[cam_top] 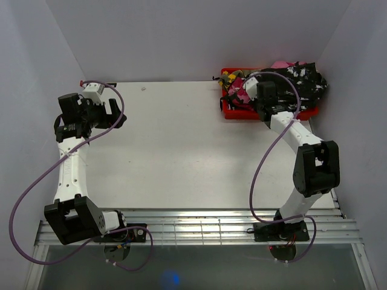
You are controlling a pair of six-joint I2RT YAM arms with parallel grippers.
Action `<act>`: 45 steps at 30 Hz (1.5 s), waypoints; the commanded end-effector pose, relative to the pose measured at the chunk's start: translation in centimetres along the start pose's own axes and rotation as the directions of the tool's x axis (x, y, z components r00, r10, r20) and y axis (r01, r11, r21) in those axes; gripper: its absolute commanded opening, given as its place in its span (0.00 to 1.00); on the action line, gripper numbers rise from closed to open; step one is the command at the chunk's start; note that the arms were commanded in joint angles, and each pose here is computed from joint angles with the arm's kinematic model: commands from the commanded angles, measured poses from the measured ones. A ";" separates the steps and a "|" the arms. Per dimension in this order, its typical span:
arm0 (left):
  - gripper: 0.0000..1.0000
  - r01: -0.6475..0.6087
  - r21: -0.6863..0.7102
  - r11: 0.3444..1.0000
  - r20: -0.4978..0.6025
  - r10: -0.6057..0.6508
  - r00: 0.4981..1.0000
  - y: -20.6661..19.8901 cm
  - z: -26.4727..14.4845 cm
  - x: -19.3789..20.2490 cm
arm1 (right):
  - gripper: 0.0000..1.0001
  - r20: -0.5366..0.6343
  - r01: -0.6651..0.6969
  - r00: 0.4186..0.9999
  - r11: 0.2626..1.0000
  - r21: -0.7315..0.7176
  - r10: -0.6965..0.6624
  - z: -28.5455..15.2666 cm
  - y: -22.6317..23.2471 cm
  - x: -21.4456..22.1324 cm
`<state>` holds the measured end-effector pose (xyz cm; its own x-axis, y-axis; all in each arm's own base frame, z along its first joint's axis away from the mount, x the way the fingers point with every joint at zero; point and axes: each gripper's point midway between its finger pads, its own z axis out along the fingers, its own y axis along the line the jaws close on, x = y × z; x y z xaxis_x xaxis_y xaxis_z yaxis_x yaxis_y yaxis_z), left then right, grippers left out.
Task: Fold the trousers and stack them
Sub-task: Grab the trousers from the pile, then move the trousers to the center of the board
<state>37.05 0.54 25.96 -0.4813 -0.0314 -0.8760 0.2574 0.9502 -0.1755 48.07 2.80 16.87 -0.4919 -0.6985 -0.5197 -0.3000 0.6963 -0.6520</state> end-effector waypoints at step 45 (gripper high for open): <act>0.92 -0.215 0.495 0.842 0.071 0.208 0.976 -10.9 -5.1 2.6 | 0.08 0.446 -0.072 0.721 0.697 -0.714 0.531 -21.0 10.9 -21.7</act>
<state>30.67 -7.02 28.35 -0.4001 0.0672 -0.9140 0.6550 0.7185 -0.2339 38.07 28.97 35.45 -0.0803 -0.2312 -0.9696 -0.7716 0.6303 -0.0864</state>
